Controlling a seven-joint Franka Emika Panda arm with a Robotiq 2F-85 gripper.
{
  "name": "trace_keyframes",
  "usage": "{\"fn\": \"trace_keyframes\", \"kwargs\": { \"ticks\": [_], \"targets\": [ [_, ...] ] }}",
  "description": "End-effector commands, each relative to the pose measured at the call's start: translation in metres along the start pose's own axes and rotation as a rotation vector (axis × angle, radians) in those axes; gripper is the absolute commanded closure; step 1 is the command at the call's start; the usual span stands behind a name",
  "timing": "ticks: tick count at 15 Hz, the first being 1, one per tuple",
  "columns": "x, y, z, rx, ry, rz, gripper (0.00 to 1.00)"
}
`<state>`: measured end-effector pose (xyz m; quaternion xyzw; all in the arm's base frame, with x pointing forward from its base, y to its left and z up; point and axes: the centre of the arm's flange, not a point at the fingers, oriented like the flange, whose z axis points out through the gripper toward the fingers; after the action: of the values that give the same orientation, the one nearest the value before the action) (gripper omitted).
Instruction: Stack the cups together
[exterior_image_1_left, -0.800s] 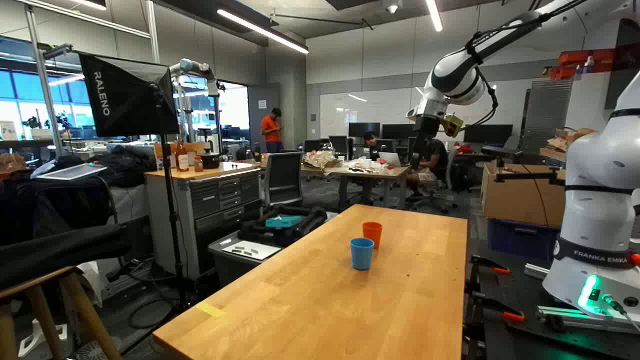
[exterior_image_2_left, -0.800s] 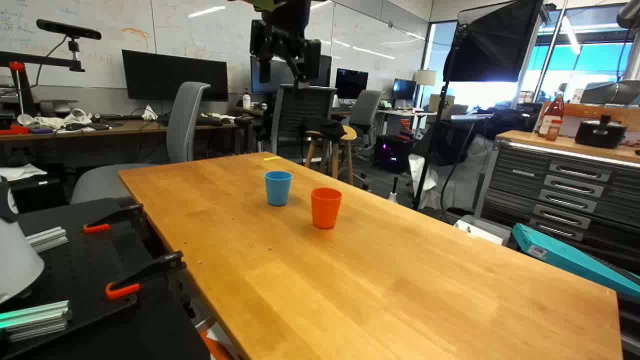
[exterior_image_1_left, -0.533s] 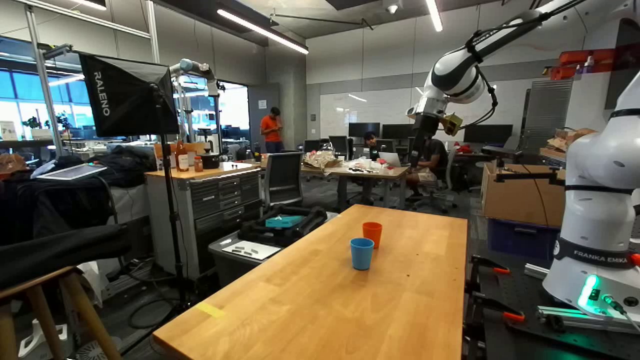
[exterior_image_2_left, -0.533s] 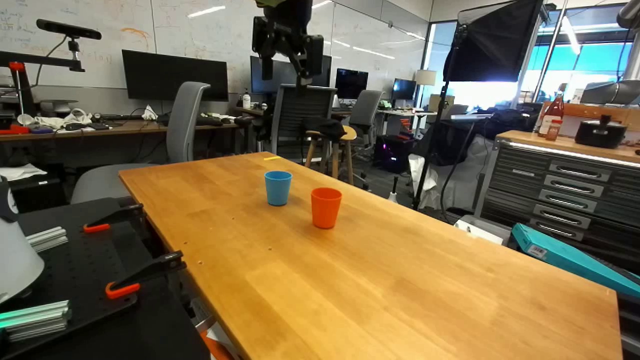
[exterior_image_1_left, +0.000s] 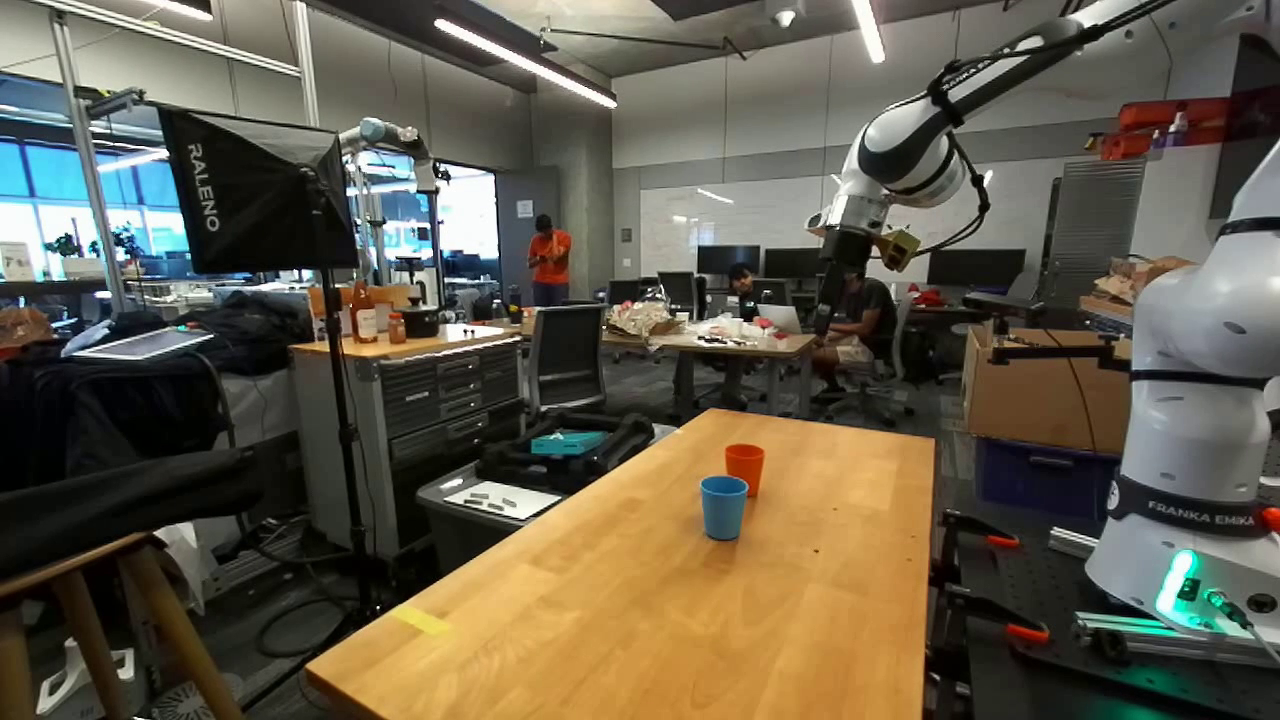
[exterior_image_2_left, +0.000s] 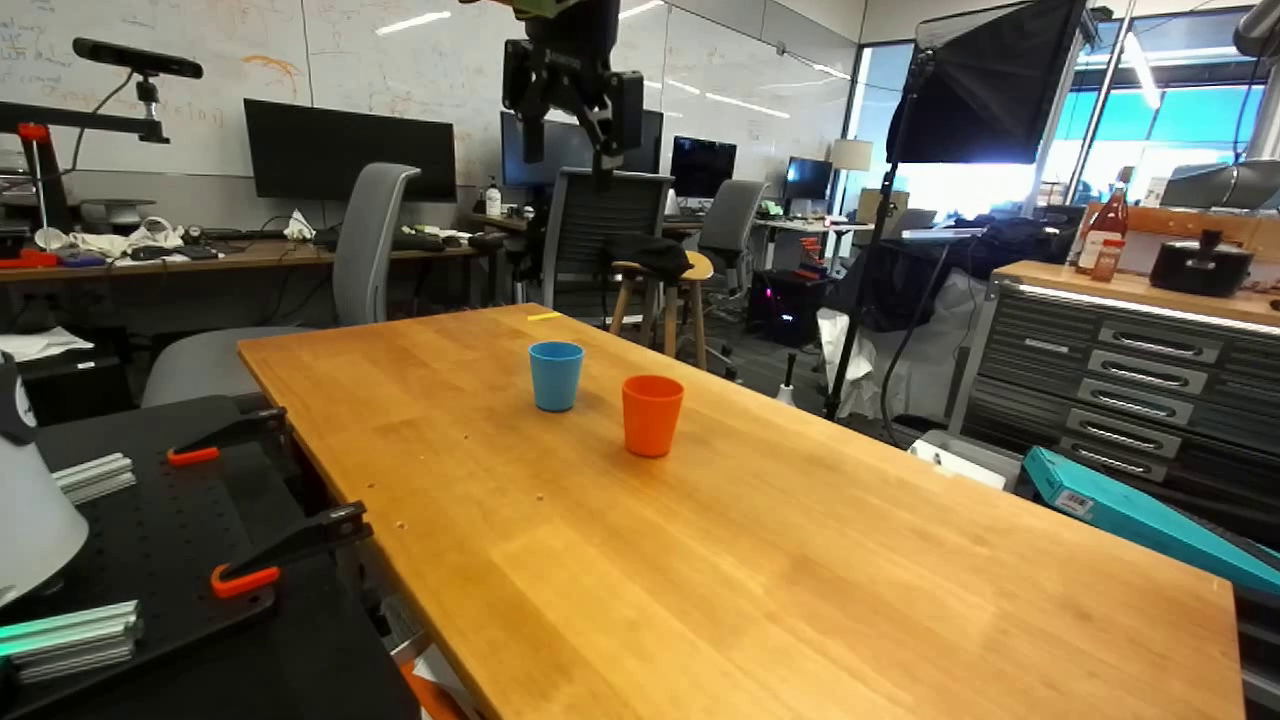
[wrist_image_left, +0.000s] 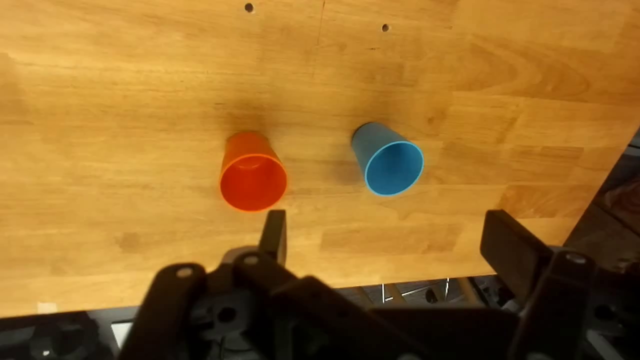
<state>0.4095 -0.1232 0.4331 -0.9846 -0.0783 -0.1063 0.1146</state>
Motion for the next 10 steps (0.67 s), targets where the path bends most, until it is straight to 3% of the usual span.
{"fn": "trace_keyframes", "kwargs": {
  "ticks": [1, 10],
  "targets": [
    [0.016, -0.038, 0.018, -0.054, 0.033, -0.098, 0.00],
    [0.037, -0.074, 0.116, -0.071, -0.035, -0.221, 0.00]
  ]
}}
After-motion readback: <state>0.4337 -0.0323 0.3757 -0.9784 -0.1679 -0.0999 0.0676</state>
